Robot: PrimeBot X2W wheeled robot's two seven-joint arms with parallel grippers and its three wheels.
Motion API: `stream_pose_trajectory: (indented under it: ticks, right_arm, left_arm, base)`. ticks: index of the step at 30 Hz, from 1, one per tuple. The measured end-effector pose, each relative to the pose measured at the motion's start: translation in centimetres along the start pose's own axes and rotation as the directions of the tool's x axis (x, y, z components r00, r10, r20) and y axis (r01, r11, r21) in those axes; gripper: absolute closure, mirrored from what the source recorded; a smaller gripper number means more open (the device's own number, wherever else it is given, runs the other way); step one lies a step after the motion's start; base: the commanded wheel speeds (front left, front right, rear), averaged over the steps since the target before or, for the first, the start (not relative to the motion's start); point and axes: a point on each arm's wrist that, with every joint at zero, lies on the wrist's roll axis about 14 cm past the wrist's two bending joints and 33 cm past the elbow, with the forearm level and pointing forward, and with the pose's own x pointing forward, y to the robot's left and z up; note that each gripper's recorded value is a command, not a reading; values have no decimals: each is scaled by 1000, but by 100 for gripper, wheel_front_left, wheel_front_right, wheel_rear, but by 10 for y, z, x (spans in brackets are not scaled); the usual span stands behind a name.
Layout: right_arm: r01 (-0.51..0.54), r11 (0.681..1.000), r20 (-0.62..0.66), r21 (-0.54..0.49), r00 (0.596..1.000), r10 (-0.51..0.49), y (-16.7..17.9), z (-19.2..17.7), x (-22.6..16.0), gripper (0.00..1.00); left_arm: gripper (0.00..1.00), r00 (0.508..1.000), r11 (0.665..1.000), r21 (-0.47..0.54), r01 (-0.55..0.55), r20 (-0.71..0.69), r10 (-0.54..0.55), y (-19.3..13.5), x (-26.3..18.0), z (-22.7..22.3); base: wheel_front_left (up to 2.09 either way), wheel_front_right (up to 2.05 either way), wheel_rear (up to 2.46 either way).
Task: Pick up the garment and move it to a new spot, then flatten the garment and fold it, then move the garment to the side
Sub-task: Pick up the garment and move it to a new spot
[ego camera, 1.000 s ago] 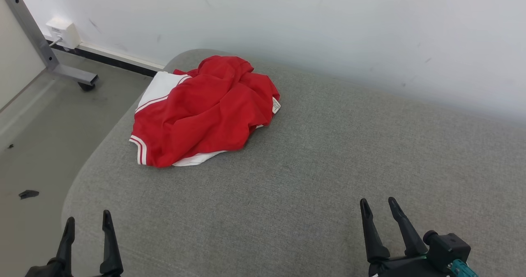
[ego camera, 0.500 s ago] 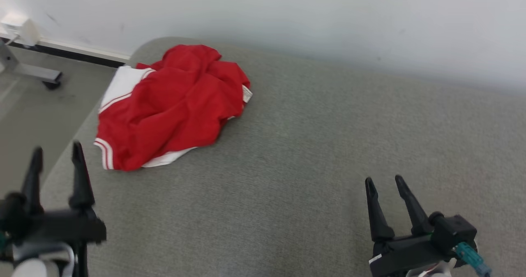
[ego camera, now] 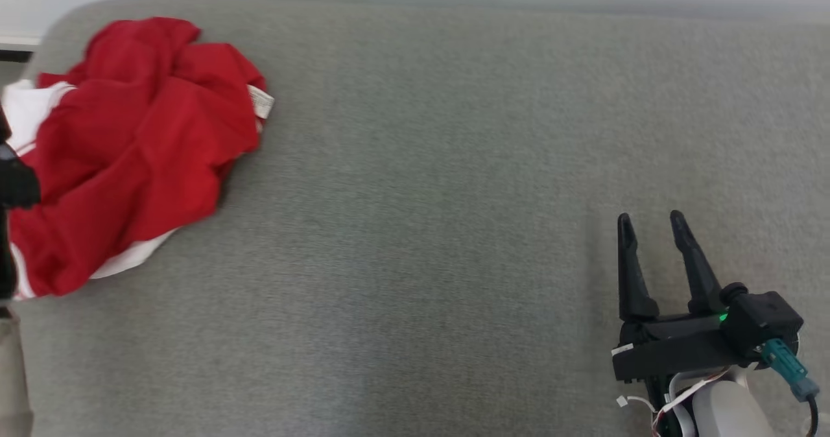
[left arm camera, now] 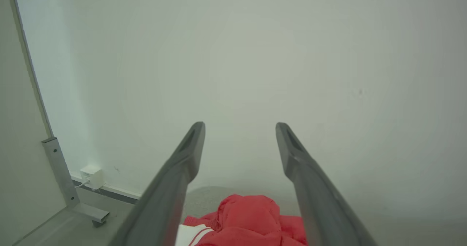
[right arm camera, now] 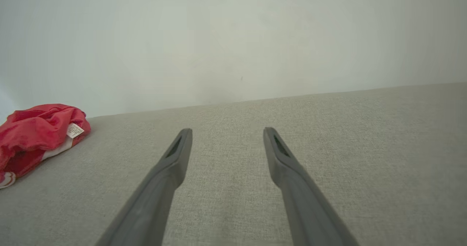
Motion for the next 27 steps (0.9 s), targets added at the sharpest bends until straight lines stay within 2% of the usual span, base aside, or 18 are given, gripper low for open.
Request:
stream_pose_trajectory:
  ticks: [4,8,11,18,22,23,24,25,27]
  right_arm:
    - [71,997,-24,-7,997,-71,-27,-11,-4,0]
    - [123,992,-42,-16,991,-124,-48,-18,-9,0]
    - [154,988,-54,-28,986,-155,-60,-23,-12,0]
    - [191,981,-66,-40,979,-193,-74,-27,-18,0]
    - [193,980,-63,-41,979,-195,-75,-25,-19,0]
    - [193,980,-61,-40,979,-195,-75,-25,-19,0]
    - [193,980,-59,-37,979,-195,-74,-24,-19,0]
    - [192,981,-57,-37,979,-194,-74,-23,-19,0]
    - [190,981,-55,-36,980,-192,-73,-22,-18,0]
  left_arm:
    - [0,992,999,-32,29,-118,-33,-18,26,-42]
    - [0,960,998,-24,62,-271,-66,-33,36,-95]
    - [0,915,996,-10,84,-396,-81,-40,33,-136]
    - [0,751,995,9,101,-657,-70,-39,2,-212]
    - [0,727,994,21,107,-684,-64,-36,-4,-221]
    - [52,720,993,31,112,-692,-59,-34,-6,-223]
    - [93,720,993,36,112,-692,-56,-33,-7,-224]
    - [100,721,993,38,107,-691,-51,-31,-7,-225]
    - [100,726,993,47,112,-686,-50,-29,-8,-224]
  base:
    - [0,0,0]
    - [0,0,0]
    - [0,0,0]
    - [0,0,0]
    - [0,0,0]
    - [0,0,0]
    - [0,0,0]
    - [0,0,0]
    - [0,0,0]
